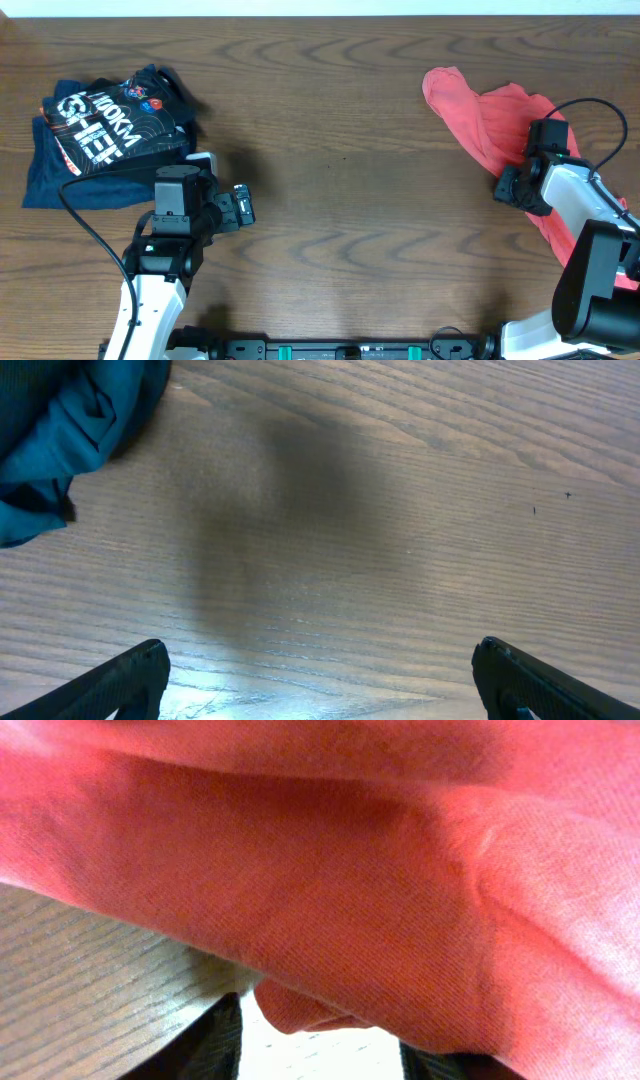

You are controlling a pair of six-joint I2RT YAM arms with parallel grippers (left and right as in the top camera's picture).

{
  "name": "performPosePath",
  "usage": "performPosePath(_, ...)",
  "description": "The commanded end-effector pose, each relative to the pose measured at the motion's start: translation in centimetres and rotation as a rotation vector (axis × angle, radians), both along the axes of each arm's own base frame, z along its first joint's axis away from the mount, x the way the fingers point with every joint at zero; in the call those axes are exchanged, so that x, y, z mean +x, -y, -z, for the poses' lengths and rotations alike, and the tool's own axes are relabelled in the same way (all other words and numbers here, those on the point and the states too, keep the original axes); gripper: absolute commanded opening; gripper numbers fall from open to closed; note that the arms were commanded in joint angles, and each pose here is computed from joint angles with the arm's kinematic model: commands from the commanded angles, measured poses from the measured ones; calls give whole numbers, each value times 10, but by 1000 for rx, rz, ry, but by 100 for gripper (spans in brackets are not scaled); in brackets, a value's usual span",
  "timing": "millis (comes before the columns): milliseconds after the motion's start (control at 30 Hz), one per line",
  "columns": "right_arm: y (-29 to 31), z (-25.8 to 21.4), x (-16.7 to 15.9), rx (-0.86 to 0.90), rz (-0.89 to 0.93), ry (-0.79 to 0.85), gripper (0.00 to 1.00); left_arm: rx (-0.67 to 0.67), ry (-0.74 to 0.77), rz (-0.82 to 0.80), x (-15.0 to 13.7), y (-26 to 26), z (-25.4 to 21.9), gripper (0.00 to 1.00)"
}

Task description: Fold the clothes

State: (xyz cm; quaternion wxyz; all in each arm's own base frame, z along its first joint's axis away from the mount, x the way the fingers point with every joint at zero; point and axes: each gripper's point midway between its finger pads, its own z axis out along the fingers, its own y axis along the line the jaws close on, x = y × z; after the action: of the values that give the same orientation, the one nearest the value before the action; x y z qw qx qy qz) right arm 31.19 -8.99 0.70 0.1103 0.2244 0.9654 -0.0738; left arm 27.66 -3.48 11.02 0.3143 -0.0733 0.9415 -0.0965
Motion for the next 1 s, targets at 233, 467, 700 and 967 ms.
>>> performPosePath(233, 1, -19, 14, -16, 2, 56, 42, -9, 12, -16, 3, -1, -6, 98)
performPosePath(467, 8, -47, 17, -59, 37, 128, 49, -9, 13, -15, 4, -1, -6, 98)
performPosePath(700, 9, -42, 13, -67, 39, 100, 48, -9, 12, -16, 3, -1, -6, 98)
performPosePath(967, 4, -31, -3, -40, 34, 19, 48, -9, 13, -16, 4, -1, -6, 98)
